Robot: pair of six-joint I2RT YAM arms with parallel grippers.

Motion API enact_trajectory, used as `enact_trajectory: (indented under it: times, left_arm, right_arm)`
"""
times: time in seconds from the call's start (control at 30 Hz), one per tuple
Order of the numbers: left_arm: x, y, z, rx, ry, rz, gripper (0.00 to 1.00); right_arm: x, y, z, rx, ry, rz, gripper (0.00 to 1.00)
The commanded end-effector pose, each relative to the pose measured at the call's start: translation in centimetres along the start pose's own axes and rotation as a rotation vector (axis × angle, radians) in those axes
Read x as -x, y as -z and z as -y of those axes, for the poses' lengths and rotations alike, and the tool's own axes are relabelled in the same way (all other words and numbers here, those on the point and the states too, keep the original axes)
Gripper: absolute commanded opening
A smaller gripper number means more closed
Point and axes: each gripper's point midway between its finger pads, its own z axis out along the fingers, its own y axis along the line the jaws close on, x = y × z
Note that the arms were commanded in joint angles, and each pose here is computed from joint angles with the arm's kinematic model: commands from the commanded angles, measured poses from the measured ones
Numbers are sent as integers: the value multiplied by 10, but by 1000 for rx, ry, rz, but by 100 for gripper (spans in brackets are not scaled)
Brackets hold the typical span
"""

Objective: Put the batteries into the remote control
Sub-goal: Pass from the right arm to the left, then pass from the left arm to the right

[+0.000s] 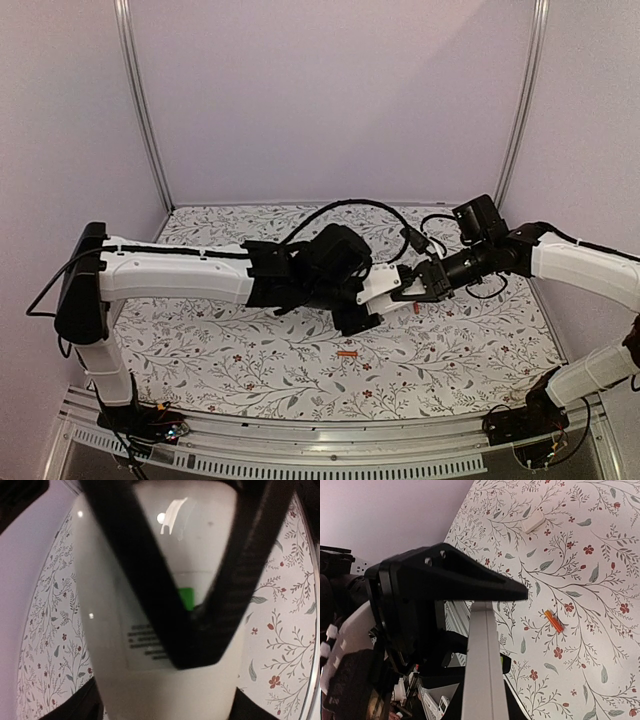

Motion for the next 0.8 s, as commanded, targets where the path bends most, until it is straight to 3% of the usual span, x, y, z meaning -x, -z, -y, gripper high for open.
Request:
enact_trajectory:
  times: [0.0,0.1,0.33,0.5,0.63,0.77]
  left_arm:
    - [4,-1,-8,89,-33,-28,61]
    - [3,0,-11,113,-27,-29,46]
    - [12,12,-25,177,89,49,31]
    - [30,23,-44,256,268,146,32]
    - [42,30,-47,258,408,247,32]
    - [55,38,-52,263,504,330,32]
  right_arm:
    - [5,-2,-7,15,3,-9,1]
    - [7,-3,-9,25,2,-1,8]
    - [25,5,-8,-27,27,100,62]
    - [52,18,-10,-48,24,304,64]
    - [72,30,-16,-18,19,464,58]
    - [83,33,-16,5,2,529,53]
